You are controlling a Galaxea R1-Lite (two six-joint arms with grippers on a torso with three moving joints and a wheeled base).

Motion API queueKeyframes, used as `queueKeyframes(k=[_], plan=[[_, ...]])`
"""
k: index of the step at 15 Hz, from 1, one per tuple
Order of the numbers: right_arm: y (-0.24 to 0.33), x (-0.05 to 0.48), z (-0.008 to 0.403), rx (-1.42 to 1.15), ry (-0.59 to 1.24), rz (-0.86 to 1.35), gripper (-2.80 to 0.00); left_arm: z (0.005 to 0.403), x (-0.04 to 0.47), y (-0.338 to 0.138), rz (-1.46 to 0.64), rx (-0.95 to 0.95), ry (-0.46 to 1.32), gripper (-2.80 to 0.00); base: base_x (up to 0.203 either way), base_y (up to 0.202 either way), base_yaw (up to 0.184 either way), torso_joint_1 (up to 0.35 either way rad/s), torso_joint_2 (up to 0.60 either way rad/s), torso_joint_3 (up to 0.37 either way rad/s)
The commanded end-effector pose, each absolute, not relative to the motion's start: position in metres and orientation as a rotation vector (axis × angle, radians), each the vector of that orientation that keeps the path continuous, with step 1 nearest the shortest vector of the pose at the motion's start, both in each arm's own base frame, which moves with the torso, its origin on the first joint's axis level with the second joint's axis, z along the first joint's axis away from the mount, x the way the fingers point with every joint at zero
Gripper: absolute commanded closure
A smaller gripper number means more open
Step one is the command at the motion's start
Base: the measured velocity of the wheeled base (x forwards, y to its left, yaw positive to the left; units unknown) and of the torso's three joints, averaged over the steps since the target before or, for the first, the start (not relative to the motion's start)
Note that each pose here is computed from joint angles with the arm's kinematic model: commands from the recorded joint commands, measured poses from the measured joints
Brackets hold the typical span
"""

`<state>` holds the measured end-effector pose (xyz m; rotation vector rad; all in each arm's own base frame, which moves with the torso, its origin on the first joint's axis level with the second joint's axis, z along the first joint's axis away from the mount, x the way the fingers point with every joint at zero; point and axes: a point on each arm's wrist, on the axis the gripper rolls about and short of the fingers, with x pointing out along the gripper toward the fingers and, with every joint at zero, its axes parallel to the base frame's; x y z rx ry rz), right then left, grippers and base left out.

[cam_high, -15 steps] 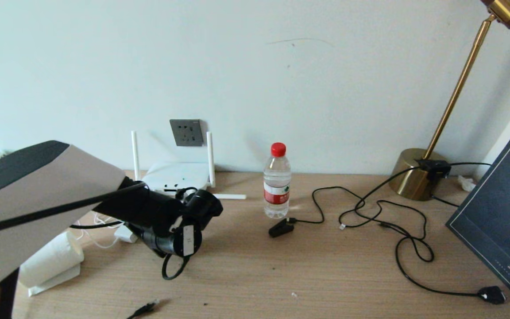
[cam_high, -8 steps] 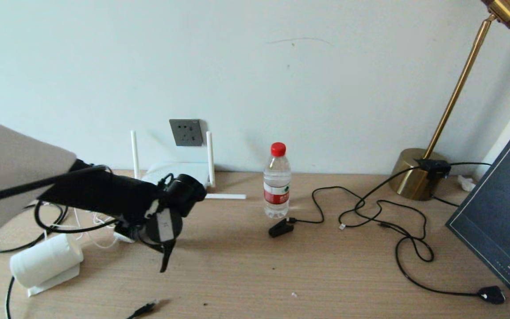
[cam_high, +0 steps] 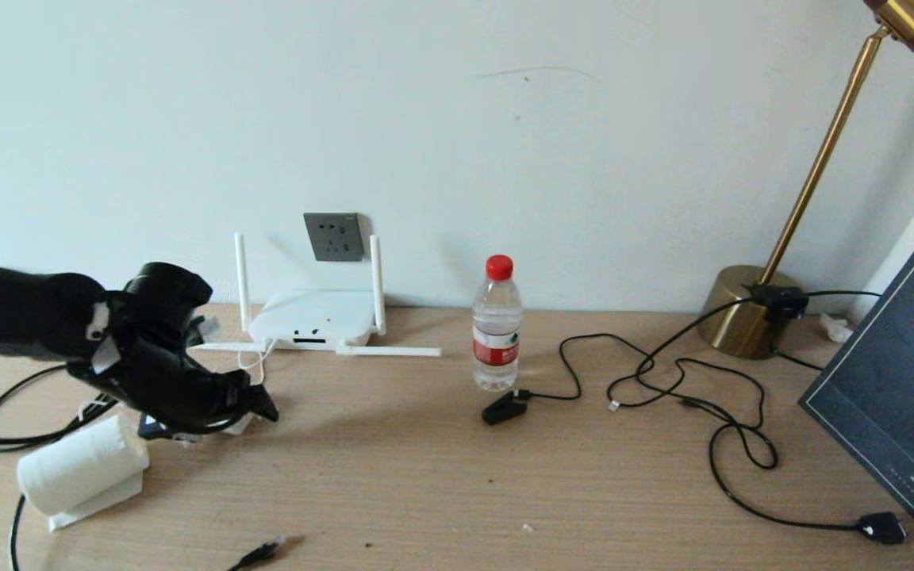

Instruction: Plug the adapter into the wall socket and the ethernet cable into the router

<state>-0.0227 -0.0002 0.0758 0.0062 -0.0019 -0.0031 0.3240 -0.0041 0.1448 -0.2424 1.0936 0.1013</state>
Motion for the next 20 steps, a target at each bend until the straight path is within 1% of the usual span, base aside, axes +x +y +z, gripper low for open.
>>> queueKeyframes(k=[1, 6, 8, 10, 12, 14, 17, 20], plan=[[0.000, -0.023, 0.076, 0.006, -0.002, -0.003, 0.00, 0.151, 0.323, 0.019, 0.060, -0.283, 1.053, -2.80, 0.000, 0.000, 0.000, 0.000, 0.00, 0.000], [0.000, -0.023, 0.076, 0.006, -0.002, -0.003, 0.00, 0.168, 0.318, 0.052, -0.090, 0.129, 0.956, -2.80, 0.000, 0.000, 0.000, 0.000, 0.00, 0.000], [0.000, -0.023, 0.076, 0.006, -0.002, -0.003, 0.00, 0.161, 0.324, 0.063, -0.098, 0.219, 0.969, -2.80, 0.000, 0.000, 0.000, 0.000, 0.00, 0.000], [0.000, -0.023, 0.076, 0.006, -0.002, -0.003, 0.00, 0.143, 0.333, 0.068, -0.073, 0.222, 1.023, -2.80, 0.000, 0.000, 0.000, 0.000, 0.00, 0.000], [0.000, -0.023, 0.076, 0.006, -0.002, -0.003, 0.00, 0.128, 0.333, 0.060, -0.083, 0.167, 1.067, -2.80, 0.000, 0.000, 0.000, 0.000, 0.00, 0.000], [0.000, -0.023, 0.076, 0.006, -0.002, -0.003, 0.00, 0.122, 0.327, 0.037, -0.159, 0.105, 1.092, -2.80, 0.000, 0.000, 0.000, 0.000, 0.00, 0.000], [0.000, -0.023, 0.076, 0.006, -0.002, -0.003, 0.00, 0.116, 0.317, -0.008, -0.235, 0.062, 1.133, -2.80, 0.000, 0.000, 0.000, 0.000, 0.00, 0.000], [0.000, -0.023, 0.076, 0.006, -0.002, -0.003, 0.00, 0.123, 0.309, -0.047, -0.297, 0.055, 1.128, -2.80, 0.000, 0.000, 0.000, 0.000, 0.00, 0.000]])
